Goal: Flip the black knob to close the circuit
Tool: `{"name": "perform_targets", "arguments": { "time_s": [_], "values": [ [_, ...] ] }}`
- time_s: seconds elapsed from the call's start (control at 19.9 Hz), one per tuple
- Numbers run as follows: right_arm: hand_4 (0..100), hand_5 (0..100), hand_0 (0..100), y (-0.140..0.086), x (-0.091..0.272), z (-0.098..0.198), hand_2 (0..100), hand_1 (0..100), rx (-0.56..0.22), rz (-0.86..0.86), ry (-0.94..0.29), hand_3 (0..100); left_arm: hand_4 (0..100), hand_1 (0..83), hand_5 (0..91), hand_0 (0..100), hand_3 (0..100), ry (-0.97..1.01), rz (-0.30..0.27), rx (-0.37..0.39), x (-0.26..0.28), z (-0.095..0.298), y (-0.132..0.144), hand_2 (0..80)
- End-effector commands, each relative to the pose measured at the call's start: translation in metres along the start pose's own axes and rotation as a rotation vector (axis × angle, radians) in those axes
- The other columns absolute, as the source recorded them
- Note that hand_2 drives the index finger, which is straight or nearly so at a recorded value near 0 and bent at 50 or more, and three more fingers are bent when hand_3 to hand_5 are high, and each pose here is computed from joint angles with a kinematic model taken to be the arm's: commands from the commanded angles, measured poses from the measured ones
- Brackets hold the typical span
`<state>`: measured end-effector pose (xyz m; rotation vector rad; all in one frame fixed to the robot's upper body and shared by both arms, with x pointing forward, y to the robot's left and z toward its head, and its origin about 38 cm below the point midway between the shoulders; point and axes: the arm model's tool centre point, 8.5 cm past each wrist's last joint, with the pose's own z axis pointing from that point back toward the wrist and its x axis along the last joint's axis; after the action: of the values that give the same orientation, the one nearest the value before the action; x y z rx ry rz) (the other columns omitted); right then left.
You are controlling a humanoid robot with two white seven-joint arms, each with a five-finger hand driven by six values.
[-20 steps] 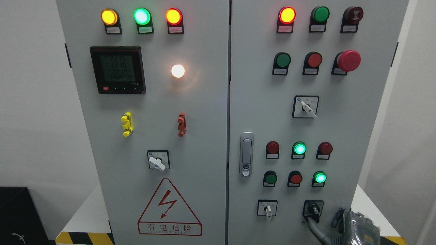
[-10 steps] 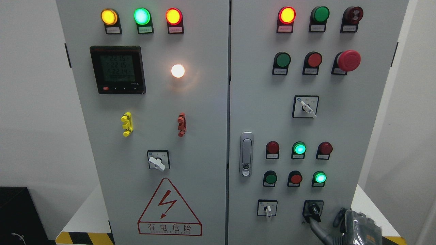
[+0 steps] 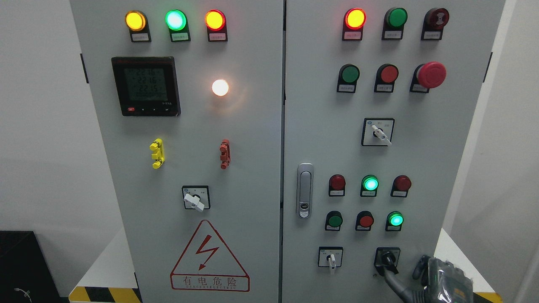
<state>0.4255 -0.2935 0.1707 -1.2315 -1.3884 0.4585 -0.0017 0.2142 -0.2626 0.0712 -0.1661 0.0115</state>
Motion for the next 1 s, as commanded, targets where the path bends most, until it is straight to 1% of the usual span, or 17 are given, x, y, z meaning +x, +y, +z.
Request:
{"name": "perform_targets", "arguments": {
  "time_s": [0.0, 0.95],
  "values": [
    [72, 73, 0, -0.0021, -0.0040, -0.0010, 74, 29, -0.008, -0.002, 0.008, 90, 0, 0.0, 0.0, 0, 0, 0.019, -0.042, -0.007, -0.0070, 0.0015, -0.0005, 0.0],
    [72, 73, 0, -0.0062, -0.0005, -0.0024, 74, 30, -0.023, -0.008, -0.008, 90, 0, 0.0, 0.0, 0, 0, 0.019, -0.042, -0.007, -0.0070, 0.0015, -0.0005, 0.0]
  ]
}}
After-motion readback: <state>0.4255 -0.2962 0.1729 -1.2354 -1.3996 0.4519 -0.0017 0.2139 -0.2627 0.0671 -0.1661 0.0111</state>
